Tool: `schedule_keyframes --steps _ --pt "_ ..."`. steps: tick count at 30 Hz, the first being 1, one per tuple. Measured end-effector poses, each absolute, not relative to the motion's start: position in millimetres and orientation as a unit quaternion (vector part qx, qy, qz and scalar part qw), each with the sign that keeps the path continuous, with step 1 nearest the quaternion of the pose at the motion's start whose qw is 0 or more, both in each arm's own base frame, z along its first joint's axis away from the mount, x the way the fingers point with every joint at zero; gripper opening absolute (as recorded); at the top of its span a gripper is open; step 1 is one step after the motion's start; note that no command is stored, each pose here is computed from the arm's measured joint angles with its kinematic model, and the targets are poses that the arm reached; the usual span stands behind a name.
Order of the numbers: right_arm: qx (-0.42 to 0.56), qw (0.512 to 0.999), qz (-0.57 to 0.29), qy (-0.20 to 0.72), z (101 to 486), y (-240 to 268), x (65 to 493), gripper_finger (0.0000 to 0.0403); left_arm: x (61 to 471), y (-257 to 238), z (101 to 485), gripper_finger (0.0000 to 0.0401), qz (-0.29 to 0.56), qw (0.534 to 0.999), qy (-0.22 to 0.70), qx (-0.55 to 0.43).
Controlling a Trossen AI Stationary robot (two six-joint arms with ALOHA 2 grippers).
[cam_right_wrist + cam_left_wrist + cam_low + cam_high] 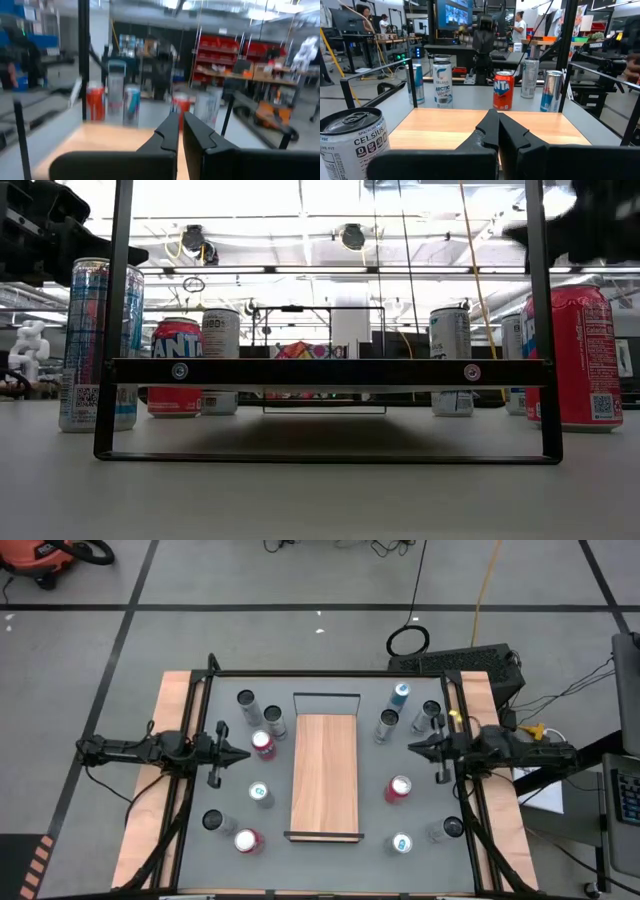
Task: Sort soda cans
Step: Put the right red soda can on the shelf
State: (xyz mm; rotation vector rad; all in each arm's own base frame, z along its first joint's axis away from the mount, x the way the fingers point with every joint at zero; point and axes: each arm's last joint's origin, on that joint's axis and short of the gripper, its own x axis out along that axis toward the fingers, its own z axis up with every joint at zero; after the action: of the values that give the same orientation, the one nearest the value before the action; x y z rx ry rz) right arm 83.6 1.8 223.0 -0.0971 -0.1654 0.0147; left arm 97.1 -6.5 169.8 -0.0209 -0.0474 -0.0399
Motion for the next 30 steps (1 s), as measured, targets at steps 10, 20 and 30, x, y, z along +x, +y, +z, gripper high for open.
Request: schedule_keyframes --steps 10,20,30 --pt "-0.045 0.999 0.009 -0.029 301.7 1.4 69.0 0.0000 97.1 -5.9 169.3 0.0000 -0.009 1.000 -0.021 -0.011" --pt "0.008 1.000 0.011 0.004 370.9 1.7 77.4 0.0000 97.1 -5.8 169.3 0.0000 -0.009 1.000 -0.021 -0.008" --pt "0.069 0.993 0.005 0.092 428.4 2.1 96.7 0.0000 97.1 -5.8 169.4 0.0000 -0.009 1.000 -0.021 -0.009"
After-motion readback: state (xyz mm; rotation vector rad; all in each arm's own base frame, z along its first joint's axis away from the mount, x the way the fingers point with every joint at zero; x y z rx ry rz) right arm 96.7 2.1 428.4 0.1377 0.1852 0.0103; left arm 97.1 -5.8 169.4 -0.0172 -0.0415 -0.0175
